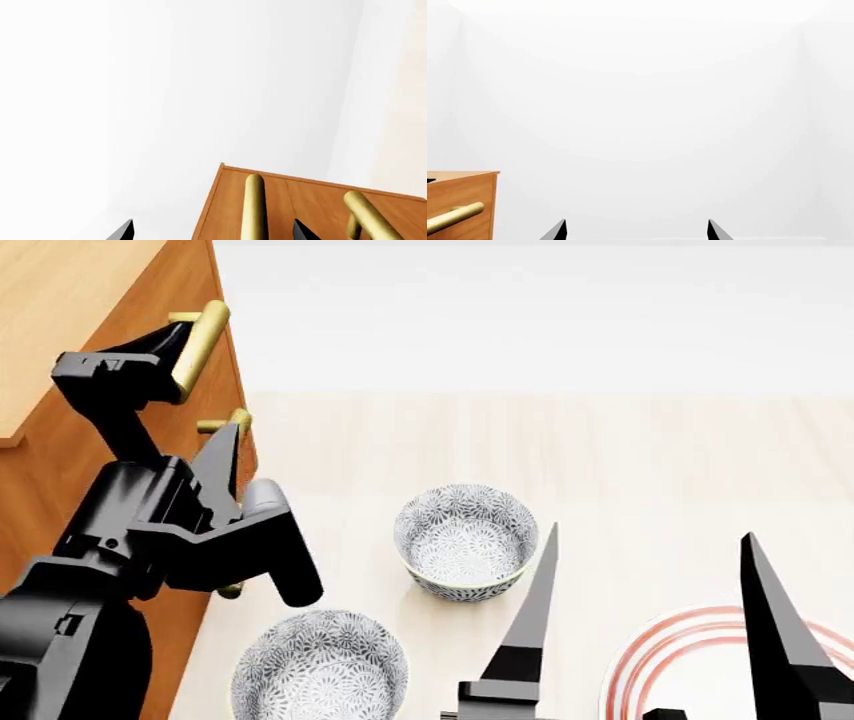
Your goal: Open the top drawer of the cabinet.
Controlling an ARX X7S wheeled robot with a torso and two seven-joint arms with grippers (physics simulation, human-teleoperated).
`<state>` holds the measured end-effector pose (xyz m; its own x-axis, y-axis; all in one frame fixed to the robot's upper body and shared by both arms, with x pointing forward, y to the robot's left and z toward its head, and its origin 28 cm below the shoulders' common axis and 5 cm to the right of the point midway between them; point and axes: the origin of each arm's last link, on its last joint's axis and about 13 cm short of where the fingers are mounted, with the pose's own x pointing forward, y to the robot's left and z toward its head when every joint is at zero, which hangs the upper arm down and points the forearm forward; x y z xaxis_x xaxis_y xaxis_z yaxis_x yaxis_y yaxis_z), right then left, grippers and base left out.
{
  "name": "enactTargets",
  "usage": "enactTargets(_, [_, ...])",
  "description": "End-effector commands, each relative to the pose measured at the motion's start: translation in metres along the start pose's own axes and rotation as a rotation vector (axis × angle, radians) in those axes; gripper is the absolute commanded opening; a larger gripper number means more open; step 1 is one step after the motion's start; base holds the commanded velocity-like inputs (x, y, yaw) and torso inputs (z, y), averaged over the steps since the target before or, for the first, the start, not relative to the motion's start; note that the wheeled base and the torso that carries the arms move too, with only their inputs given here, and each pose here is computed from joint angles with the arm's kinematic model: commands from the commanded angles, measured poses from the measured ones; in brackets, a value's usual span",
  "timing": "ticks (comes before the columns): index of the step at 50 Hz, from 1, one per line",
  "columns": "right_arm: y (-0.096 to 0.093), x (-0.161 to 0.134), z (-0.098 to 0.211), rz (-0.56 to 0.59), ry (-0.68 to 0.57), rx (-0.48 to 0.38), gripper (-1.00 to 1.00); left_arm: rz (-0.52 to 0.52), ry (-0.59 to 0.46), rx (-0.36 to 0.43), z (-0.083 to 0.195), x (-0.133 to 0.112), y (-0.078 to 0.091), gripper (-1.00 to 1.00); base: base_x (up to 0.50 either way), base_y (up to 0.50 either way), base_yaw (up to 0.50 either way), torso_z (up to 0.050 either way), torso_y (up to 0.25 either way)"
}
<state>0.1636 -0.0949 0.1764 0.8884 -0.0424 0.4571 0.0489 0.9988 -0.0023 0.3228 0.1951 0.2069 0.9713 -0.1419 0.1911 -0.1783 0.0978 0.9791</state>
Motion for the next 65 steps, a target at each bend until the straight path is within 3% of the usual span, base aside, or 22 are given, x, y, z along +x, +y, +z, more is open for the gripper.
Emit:
enactTargets(1, [-0.002,0.002,0.0,-0.008,-0.017,0.003,1.0,-0.069,0.024,-0.007,-0.002,0.01,0.004,1.0,0.0,0.0,0.0,0.0,0.0])
enactTargets(27, [-0.003,0.001,0.002,-0.013,-0.02,0.004,1.0,-0.092,0.08,0.048,-0.014,0.029,-0.004,1.0,0.0,0.0,0.0,0.0,0.0])
enactTargets(49, [-0.004,0.002,0.0,-0.019,-0.019,0.006,1.0,-0.117,0.135,0.016,-0.019,0.041,-0.022,1.0,0.0,0.0,0.0,0.0,0.0])
enactTargets(65, [-0.005,0.001,0.002,-0.024,-0.023,0.007,1.0,-0.123,0.148,0.029,-0.02,0.043,-0.024,1.0,0.0,0.0,0.0,0.0,0.0])
